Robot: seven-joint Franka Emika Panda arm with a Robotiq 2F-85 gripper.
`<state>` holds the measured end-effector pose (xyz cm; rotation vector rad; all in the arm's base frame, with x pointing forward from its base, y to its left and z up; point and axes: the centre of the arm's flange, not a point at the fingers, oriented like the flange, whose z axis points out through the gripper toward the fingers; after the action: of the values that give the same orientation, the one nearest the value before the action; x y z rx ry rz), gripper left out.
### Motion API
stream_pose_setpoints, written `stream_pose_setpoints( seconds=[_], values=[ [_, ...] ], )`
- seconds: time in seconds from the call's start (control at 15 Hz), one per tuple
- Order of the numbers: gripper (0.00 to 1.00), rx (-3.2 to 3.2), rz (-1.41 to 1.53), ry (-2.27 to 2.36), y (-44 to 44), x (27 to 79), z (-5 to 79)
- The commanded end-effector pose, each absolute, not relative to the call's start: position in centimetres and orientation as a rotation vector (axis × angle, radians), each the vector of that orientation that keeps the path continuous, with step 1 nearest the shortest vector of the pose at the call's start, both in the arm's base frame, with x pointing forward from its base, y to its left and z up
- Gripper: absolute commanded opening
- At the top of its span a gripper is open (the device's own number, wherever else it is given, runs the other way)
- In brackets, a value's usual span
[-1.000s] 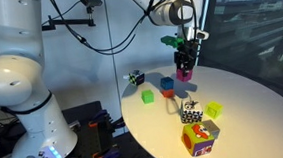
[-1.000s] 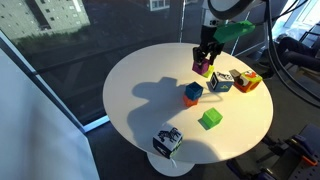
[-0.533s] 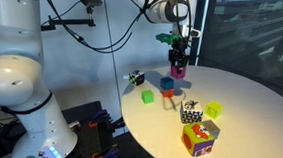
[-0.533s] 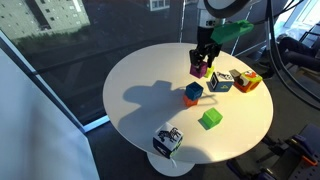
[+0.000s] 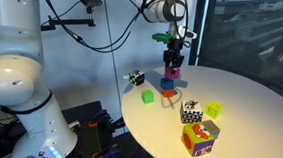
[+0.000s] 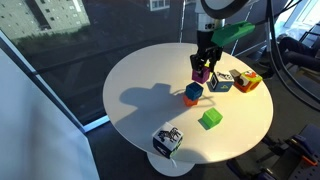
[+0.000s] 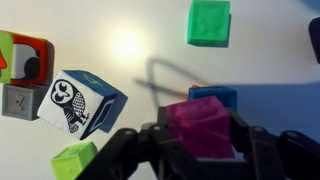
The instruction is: Put the pink block on the blue block
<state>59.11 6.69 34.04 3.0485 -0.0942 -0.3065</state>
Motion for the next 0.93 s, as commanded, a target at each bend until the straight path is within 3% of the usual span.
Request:
stream_pose_setpoints(
  seconds=[0.0,0.87],
  values=[
    [0.33,3.038,-0.317,-0.091,7.4,58.1,34.7],
    [0.33,3.024,-0.217,-0.068,8.8,57.4,33.0]
  ],
)
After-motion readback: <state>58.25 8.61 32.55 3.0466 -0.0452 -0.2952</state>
